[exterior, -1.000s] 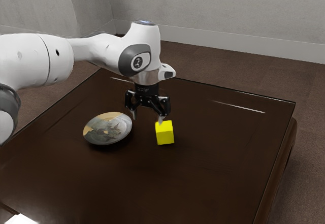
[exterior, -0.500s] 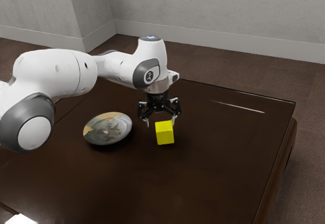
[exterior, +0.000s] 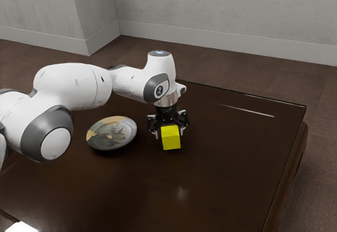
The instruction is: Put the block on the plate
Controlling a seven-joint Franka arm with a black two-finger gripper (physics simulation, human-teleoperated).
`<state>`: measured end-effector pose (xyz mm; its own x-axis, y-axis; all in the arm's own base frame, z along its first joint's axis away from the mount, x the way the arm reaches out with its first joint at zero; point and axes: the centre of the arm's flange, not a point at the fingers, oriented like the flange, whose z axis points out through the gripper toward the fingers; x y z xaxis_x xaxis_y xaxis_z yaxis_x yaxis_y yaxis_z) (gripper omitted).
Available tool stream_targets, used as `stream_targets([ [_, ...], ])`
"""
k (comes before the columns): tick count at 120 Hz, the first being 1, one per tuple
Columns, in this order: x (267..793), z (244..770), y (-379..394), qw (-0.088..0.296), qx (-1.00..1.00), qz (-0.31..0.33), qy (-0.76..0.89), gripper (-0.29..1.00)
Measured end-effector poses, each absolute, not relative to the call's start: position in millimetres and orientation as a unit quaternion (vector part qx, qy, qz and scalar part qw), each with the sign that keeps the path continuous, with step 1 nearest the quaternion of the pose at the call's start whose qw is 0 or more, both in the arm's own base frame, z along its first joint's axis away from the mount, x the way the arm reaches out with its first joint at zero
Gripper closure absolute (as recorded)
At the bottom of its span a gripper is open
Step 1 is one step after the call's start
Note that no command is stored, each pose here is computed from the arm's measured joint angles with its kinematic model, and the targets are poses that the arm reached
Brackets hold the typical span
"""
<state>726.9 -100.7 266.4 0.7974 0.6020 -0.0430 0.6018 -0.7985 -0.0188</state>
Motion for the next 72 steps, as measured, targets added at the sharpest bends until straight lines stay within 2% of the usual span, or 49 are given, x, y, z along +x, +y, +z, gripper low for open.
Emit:
stream_targets([
  [20, 724.5, 260.2, -107.8, -0.005, -0.948, 0.030, -0.318, 0.01],
  [41, 724.7, 262.4, -109.0, -0.008, -0.947, 0.029, -0.319, 0.22],
  [54, 725.1, 267.2, -108.9, -0.009, -0.947, 0.026, -0.319, 0.28],
  [62, 725.1, 282.2, -107.1, -0.011, -0.947, 0.018, -0.320, 0.29],
  [72, 712.2, 328.1, -95.3, -0.018, -0.945, 0.005, -0.327, 0.30],
])
